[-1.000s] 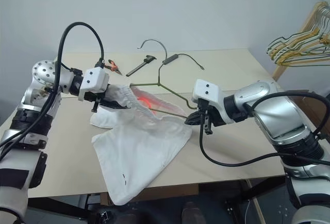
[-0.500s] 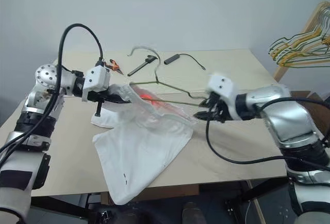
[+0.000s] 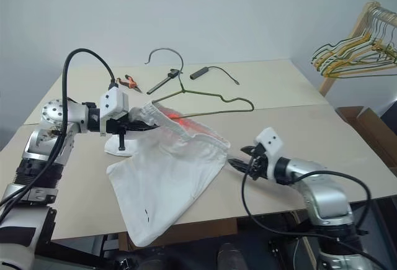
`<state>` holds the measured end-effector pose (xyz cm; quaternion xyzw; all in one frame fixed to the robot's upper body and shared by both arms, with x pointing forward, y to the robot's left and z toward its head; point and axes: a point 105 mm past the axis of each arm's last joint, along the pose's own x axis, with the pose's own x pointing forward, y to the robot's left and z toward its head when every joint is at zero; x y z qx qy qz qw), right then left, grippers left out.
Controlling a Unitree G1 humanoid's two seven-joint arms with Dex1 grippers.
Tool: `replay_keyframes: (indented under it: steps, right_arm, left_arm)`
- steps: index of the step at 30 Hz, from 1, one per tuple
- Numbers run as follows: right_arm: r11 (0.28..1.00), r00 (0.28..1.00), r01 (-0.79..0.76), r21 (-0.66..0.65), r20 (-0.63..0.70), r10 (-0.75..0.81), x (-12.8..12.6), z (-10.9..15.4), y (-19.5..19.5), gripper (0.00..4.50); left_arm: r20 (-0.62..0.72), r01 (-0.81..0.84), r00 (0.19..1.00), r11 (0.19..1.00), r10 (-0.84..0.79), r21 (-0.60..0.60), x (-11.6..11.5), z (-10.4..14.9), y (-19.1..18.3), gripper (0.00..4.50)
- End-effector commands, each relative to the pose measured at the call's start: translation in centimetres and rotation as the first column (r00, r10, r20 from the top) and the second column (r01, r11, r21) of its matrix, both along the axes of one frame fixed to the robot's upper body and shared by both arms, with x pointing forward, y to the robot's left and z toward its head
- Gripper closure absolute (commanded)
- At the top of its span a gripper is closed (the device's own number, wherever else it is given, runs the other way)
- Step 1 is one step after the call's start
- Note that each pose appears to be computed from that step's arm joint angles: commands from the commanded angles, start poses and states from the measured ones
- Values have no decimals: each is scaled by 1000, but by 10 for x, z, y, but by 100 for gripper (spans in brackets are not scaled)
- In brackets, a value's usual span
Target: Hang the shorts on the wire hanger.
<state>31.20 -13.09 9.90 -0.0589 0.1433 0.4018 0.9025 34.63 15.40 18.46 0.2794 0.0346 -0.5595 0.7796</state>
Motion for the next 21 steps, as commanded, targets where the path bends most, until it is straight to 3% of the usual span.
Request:
replay_keyframes:
  steps: [1, 5, 8, 16, 21]
  right_arm:
    - [1000, 998, 17, 18, 66, -19, 19, 8, 24, 92]
    - [999, 998, 35, 39, 50, -37, 34, 1, 38, 92]
    - [998, 999, 19, 53, 41, -21, 33, 2, 34, 149]
    - [994, 994, 107, 12, 23, -108, 49, -12, 20, 436]
    - [994, 995, 97, 42, 32, -98, 50, -7, 25, 444]
  left_arm:
    - [53, -1, 999, 1000, 3, -30, -2, 17, 1, 450]
    - [51, -6, 999, 1000, 7, -24, -4, 15, 1, 450]
    - [51, -17, 999, 1000, 18, -18, -5, 14, 4, 450]
    - [52, -27, 998, 999, 28, -17, -8, 14, 8, 450]
    - [56, -26, 998, 999, 27, -19, -9, 15, 8, 450]
